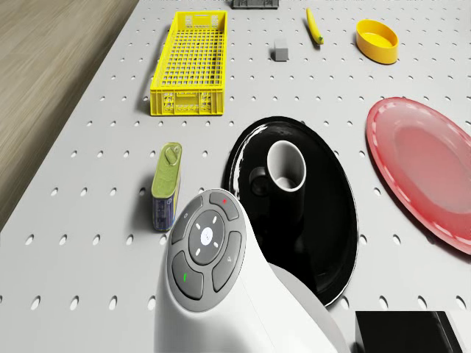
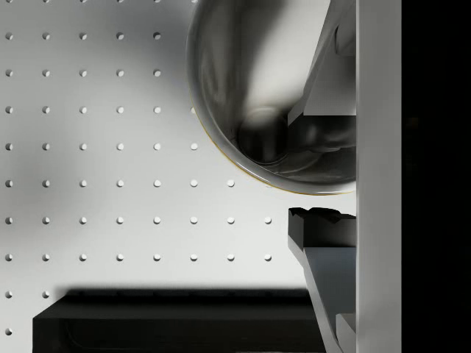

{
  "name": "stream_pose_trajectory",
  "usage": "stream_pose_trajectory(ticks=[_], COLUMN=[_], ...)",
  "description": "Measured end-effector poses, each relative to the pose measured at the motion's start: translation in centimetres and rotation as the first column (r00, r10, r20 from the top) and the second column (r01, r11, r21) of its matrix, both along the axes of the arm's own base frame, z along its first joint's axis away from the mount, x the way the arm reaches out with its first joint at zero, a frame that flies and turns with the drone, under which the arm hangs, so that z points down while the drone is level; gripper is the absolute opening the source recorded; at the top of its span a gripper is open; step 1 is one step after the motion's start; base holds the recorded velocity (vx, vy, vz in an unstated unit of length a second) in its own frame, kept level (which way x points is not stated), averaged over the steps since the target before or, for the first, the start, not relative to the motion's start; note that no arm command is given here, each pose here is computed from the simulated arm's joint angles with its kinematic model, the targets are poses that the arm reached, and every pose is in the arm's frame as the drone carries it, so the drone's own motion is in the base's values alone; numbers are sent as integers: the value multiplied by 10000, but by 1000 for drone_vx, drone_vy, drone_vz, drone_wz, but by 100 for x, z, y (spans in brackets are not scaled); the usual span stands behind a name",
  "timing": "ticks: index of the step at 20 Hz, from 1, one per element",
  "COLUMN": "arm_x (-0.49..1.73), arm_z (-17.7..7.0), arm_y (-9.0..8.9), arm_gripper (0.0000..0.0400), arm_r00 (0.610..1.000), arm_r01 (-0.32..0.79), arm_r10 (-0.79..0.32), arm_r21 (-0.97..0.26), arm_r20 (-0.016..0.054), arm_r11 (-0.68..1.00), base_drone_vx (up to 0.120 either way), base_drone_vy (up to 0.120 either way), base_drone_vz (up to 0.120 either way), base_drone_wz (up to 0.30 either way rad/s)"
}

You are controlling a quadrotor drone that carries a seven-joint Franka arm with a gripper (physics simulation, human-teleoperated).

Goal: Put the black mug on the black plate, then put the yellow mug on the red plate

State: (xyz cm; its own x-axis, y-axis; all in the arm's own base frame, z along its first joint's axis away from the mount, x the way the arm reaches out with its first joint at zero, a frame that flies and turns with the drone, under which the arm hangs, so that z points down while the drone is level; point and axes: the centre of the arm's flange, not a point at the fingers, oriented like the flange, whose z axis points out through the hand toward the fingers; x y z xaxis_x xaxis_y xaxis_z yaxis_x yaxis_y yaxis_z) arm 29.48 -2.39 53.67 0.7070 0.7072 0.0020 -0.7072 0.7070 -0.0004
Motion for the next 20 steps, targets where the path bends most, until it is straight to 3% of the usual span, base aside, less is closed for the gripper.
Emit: stream_pose_trajectory(ticks=[20], arm_x=[0], arm_z=[0], arm_y=[0], arm_gripper=[110], arm_r00=[10000], arm_r01=[0], arm_r10=[0], arm_r21=[0], arm_r20=[0], arm_r11=[10000], base_drone_vx=[120], base_drone_vy=[-120], base_drone_vz=[0], base_drone_wz=[0])
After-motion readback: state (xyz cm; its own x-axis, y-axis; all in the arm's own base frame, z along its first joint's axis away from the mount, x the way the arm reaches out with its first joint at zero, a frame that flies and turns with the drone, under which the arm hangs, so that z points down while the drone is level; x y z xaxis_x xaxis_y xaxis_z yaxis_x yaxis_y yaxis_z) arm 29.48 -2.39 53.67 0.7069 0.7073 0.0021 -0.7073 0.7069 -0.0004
